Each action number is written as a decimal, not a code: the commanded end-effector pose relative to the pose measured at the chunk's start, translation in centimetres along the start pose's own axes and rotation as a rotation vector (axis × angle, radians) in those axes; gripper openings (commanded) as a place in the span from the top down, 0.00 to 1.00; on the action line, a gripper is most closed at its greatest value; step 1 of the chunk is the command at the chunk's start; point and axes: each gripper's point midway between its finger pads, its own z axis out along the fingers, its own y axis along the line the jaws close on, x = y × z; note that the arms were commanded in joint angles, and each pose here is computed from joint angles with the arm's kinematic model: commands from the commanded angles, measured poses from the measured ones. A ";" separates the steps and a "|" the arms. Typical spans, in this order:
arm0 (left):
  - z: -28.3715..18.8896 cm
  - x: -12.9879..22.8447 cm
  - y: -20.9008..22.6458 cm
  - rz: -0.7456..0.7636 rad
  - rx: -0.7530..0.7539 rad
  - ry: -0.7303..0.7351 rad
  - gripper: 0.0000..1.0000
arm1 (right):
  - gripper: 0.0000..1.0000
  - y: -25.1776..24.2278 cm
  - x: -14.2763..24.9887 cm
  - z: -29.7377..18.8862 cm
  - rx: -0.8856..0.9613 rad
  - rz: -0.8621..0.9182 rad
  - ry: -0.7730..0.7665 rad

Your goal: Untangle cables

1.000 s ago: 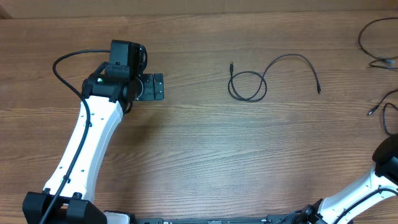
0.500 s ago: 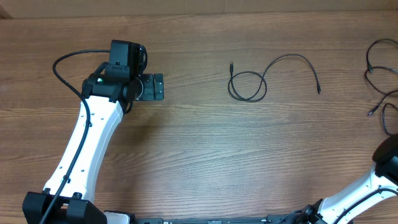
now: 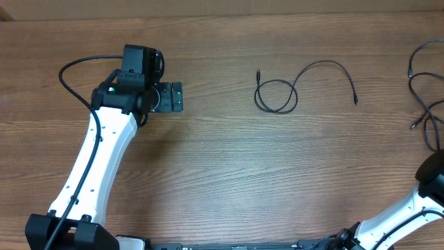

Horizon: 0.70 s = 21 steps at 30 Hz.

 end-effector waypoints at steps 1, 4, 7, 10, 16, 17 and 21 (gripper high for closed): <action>-0.6 -0.6 0.3 0.016 -0.011 -0.027 0.00 | 0.00 3.0 3.2 -0.4 -0.136 -0.083 0.131; -0.6 -0.6 0.3 0.016 -0.011 -0.027 0.00 | 0.00 3.6 5.4 0.0 -0.125 -0.153 0.188; -0.6 -0.6 0.3 0.016 -0.011 -0.027 0.00 | 0.00 4.8 7.9 0.4 -0.131 -0.237 0.242; -0.6 -0.6 0.3 0.016 -0.011 -0.027 0.00 | 0.00 6.2 10.5 0.8 -0.134 -0.274 0.299; -0.6 -0.6 0.3 0.016 -0.011 -0.027 0.00 | 0.00 9.0 15.6 1.5 -0.136 -0.345 0.393; -0.6 -0.6 0.3 0.016 -0.011 -0.027 0.00 | 0.00 9.3 16.5 1.6 -0.117 -0.363 0.402; -0.6 -0.6 0.3 0.016 -0.011 -0.027 0.00 | 0.00 9.1 19.4 2.0 -0.011 -0.426 0.427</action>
